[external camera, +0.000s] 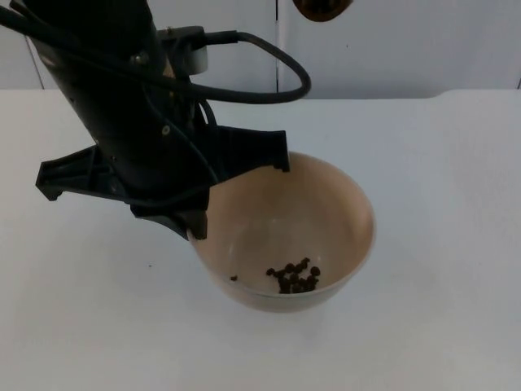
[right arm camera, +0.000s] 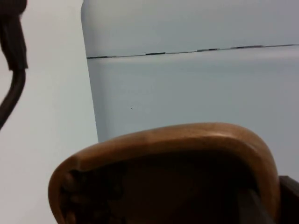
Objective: Pick up the bowl with the left hand and pour the coffee beans from the cup into the bowl with the right hand.
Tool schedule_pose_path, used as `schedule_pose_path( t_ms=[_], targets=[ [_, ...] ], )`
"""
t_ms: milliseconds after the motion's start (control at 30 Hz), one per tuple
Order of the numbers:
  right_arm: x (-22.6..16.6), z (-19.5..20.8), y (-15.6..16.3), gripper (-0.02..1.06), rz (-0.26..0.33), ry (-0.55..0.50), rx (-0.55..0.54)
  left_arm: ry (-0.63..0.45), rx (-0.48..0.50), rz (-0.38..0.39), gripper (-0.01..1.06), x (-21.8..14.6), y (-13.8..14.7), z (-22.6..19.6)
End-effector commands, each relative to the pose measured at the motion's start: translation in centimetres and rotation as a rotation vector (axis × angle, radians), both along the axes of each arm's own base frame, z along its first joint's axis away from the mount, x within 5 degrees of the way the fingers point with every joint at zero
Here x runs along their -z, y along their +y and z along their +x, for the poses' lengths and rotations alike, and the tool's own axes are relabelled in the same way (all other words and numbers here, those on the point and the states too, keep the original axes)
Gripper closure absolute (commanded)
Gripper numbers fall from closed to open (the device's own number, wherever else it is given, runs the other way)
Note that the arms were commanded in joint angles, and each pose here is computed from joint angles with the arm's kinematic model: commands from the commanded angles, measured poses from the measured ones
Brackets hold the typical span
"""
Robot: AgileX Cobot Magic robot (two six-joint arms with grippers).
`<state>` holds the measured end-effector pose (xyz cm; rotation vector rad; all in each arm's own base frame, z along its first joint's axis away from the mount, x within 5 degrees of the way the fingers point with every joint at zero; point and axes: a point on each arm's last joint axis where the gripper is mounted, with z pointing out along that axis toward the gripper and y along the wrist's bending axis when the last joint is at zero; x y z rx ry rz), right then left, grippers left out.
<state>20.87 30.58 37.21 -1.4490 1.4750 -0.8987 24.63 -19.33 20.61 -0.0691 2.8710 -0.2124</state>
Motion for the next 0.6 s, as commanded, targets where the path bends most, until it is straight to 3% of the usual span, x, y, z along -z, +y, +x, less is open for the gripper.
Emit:
schedule_pose_path(
  t_ms=[0,300,567],
  targets=[
    [-0.3,-0.24,0.4,1.05,-0.013,-0.028,-0.024,-0.008,-0.002,-0.009,1.05,-0.09,-0.09,-0.12],
    [0.5,-0.22,1.24,1.05,-0.06,-0.047,-0.04,-0.008,-0.002,-0.009,1.05,-0.09,-0.09,-0.12],
    [0.61,-0.16,1.27,1.05,-0.067,-0.049,-0.035,-0.008,-0.002,-0.009,1.05,-0.09,-0.09,-0.12]
  ],
)
